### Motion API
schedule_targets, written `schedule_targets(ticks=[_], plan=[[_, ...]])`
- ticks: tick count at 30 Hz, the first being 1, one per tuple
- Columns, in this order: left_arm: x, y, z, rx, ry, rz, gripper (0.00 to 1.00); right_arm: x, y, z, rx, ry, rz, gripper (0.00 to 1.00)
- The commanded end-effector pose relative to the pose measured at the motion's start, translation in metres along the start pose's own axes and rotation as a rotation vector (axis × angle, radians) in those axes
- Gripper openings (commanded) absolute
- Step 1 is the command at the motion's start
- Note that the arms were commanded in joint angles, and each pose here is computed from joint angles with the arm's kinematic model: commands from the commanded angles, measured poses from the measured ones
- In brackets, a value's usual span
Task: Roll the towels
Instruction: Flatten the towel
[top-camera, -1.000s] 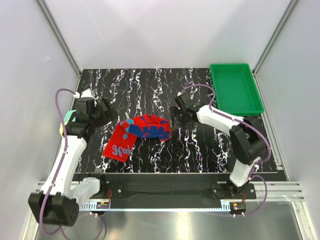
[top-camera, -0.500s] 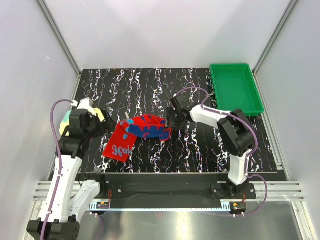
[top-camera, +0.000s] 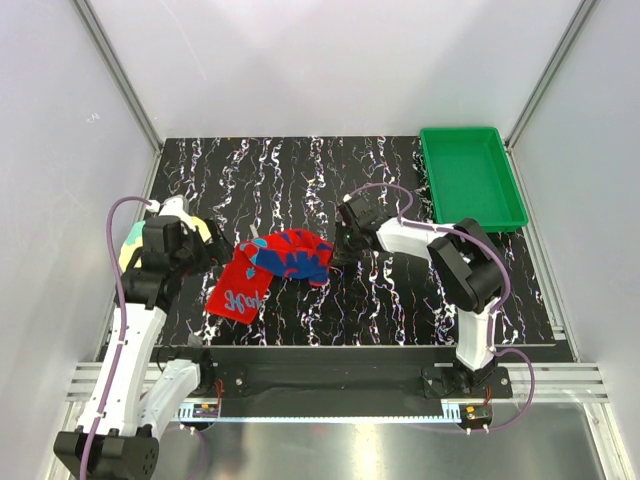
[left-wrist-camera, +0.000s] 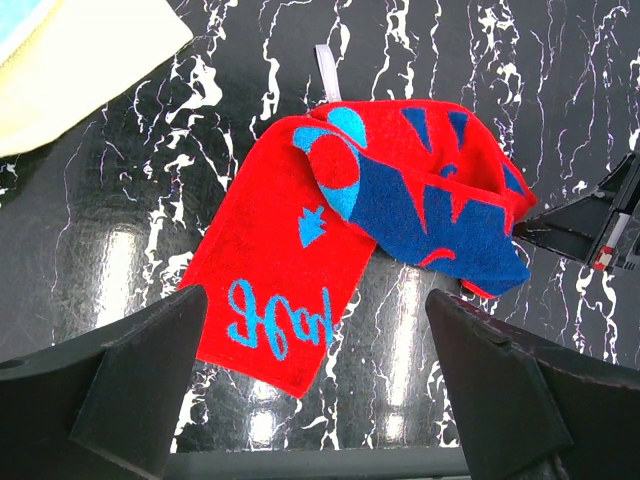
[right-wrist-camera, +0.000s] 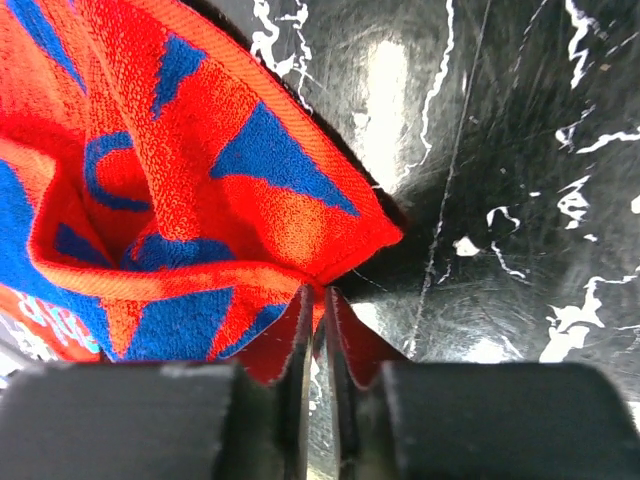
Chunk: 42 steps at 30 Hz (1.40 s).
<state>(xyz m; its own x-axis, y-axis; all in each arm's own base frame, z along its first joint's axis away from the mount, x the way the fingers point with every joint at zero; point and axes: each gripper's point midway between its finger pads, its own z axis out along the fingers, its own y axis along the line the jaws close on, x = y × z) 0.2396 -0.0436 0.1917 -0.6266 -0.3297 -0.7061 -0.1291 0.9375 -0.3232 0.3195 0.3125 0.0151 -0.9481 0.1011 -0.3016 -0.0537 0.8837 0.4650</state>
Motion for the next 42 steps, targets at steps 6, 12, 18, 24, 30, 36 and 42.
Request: schedule_targets(ticks=[6,12,18,24,30,36,42], plan=[[-0.002,-0.004,0.004,0.020,0.000,0.020,0.99,0.033,-0.002,0.012,-0.027,0.059,0.019,0.00],[-0.002,-0.004,0.005,0.022,-0.001,0.019,0.99,0.005,0.025,-0.031,-0.082,-0.069,-0.019,0.00],[-0.001,-0.004,0.005,0.023,0.003,0.019,0.99,-0.021,0.050,-0.096,-0.124,-0.200,-0.064,0.00],[-0.001,-0.004,0.006,0.024,0.004,0.020,0.99,-0.025,0.061,-0.140,-0.155,-0.266,-0.075,0.00],[0.001,-0.004,0.008,0.022,0.017,0.021,0.99,-0.030,0.056,-0.189,-0.132,-0.358,-0.107,0.00],[0.004,-0.007,0.010,0.039,0.031,0.021,0.99,-0.035,0.032,-0.252,-0.027,-0.498,-0.139,0.00],[0.024,-0.021,0.021,0.067,0.131,0.040,0.99,-0.038,0.004,-0.317,0.113,-0.616,-0.159,0.00]])
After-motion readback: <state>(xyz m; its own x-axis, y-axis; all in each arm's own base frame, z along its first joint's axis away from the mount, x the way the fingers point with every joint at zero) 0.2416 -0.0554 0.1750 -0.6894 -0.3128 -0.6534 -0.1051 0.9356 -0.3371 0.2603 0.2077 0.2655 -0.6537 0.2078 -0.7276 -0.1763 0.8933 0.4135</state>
